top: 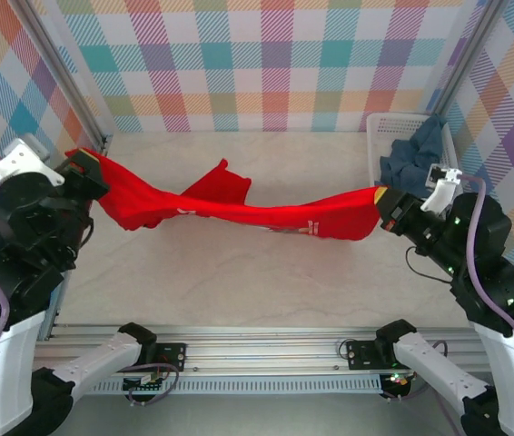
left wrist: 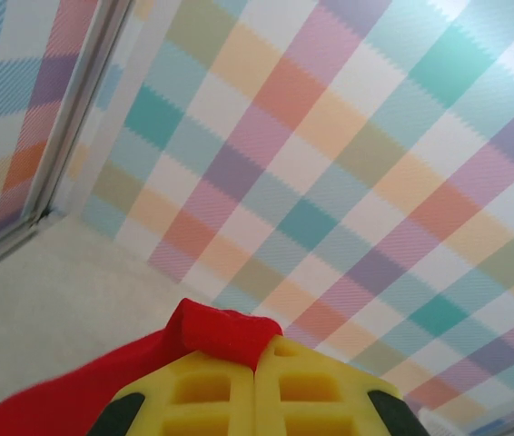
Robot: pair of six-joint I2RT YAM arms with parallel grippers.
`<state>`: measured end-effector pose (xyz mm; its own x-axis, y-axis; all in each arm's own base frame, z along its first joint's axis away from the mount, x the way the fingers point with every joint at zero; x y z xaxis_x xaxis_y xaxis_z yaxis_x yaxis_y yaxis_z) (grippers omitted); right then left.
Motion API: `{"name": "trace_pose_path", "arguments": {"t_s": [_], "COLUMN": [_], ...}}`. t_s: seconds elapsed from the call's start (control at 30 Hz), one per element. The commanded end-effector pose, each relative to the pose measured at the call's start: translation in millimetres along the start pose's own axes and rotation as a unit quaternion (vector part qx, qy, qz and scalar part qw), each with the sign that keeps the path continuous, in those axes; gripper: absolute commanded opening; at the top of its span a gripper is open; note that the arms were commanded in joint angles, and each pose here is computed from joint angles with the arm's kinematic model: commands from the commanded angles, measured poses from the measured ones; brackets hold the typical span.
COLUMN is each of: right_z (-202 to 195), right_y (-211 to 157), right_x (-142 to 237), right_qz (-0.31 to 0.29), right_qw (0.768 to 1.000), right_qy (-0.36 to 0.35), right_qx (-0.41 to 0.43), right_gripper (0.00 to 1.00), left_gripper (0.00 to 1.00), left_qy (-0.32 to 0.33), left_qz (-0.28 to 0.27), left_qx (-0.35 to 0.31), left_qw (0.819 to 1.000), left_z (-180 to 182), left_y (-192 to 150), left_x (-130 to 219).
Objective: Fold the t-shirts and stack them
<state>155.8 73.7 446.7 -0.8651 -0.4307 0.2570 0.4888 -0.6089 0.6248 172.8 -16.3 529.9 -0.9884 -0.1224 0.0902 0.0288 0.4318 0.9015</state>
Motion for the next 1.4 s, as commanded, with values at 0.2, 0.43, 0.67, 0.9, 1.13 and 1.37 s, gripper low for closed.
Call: {"name": "trace_pose_path", "arguments": {"t_s": [0.2, 0.43, 0.67, 0.9, 1.13, 1.37], "right_z": [-16, -23, 38, 50, -17, -120], "right_y": [37, 120, 197, 201, 114, -71], "right_x": [-180, -280, -212, -142, -174, -233], "right_qz": [0.064, 0.046, -0.083, -0.129, 0.016, 0.269], "right_qw": [0.991, 0.995, 0.995, 0.99, 0.992, 0.94], "right_qy": [-0.073, -0.035, 0.046, 0.056, 0.05, -0.041], "right_qx": [-0.09, -0.079, -0.022, -0.024, -0.116, -0.206], "right_gripper": [0.0, 0.0, 0.0, 0.0, 0.0, 0.0], "left_gripper": [0.0, 0.0, 0.0, 0.0, 0.0, 0.0], "left_qy": [0.009, -0.098, -0.22, -0.261, -0.176, 0.05], "left_qz": [0.239, 0.198, -0.025, -0.092, 0.128, 0.397], "left_qx": [0.04, 0.169, 0.125, 0.115, 0.157, 0.246], "left_qw": [0.97, 0.961, 0.967, 0.954, 0.963, 0.883], "left_z": [-65, -66, -91, -93, -52, 78], "left_y": [-84, -79, 76, 131, 6, -270], "left_x": [-234, -345, -229, -119, -122, -92]}}
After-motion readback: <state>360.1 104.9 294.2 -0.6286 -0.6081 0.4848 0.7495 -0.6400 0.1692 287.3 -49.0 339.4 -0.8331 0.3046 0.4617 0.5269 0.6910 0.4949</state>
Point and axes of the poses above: each hand's point on the last joint's axis, 136 mm out from that joint toward the fingers, its own x axis back along the fingers, its own z axis along the line the jaws close on, y = z × x, the point moved 6 cm from there along x, back along the fingers, and after that the axes turned 9 degrees about -x, right-handed, at the moved point
